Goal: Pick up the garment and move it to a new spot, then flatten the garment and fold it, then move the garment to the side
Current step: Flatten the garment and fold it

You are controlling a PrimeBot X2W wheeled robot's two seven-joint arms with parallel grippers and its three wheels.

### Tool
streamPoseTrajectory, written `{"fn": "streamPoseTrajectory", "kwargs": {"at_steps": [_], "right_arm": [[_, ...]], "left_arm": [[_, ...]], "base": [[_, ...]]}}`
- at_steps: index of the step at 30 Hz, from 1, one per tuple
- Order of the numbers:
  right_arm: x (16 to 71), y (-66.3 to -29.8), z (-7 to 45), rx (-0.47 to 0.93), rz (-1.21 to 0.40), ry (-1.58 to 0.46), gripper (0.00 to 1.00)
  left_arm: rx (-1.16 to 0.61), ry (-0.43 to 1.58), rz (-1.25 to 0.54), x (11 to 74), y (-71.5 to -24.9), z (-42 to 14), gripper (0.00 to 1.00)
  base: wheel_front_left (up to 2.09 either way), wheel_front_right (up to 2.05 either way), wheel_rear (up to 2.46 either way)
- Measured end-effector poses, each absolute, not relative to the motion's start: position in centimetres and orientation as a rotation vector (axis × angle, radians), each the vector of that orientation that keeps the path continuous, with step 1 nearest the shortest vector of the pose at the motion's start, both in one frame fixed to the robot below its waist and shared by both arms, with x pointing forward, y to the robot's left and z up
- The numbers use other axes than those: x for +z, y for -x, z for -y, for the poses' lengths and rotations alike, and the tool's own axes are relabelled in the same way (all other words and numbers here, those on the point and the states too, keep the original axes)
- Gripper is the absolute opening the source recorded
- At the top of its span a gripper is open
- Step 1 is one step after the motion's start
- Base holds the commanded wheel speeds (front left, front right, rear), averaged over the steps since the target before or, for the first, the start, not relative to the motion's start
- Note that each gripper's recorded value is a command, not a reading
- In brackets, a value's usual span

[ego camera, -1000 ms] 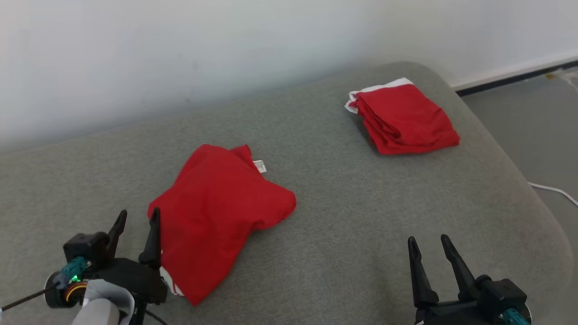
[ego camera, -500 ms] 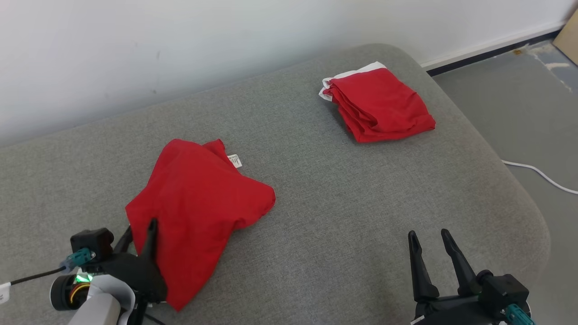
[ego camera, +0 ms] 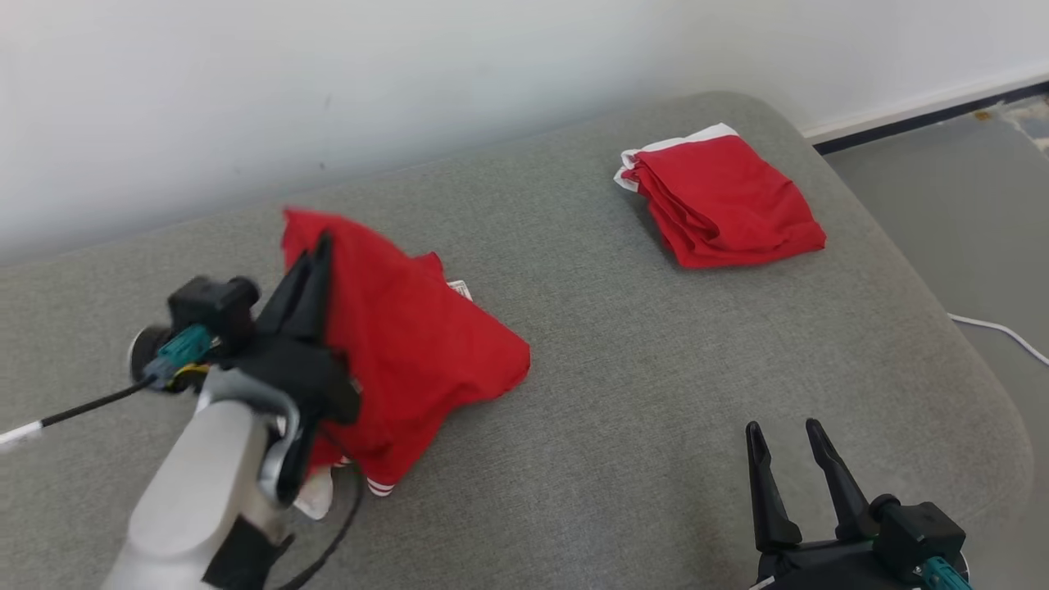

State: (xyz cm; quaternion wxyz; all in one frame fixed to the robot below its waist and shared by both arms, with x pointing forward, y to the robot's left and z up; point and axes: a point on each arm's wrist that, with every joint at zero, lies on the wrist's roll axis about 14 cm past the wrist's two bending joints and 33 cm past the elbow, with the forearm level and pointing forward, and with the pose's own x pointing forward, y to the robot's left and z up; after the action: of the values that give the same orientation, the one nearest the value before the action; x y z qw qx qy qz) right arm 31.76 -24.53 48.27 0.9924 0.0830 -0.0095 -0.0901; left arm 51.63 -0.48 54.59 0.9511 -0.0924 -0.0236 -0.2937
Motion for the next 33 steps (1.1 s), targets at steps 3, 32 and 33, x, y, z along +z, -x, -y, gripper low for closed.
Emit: {"fn": "streamPoseTrajectory", "kwargs": {"at_steps": [3,32,33], "right_arm": [[48.4,-32.1,24.0,-0.163,0.024,-0.169,1.0],[48.0,-31.8,23.3,-0.14,0.016,-0.182,1.0],[48.1,-32.0,23.0,-0.131,0.018,-0.183,1.0]], "left_arm": [[-0.655,0.195,0.152,58.1,-50.6,2.7,0.0],[-1.002,0.316,0.005,55.3,-37.8,13.1,1.0],[-0.975,0.323,0.031,56.0,-38.3,12.4,1.0]], "base": [[0.0,0.0,0.0],[0.0,0.0,0.0],[0.0,0.0,0.0]]}}
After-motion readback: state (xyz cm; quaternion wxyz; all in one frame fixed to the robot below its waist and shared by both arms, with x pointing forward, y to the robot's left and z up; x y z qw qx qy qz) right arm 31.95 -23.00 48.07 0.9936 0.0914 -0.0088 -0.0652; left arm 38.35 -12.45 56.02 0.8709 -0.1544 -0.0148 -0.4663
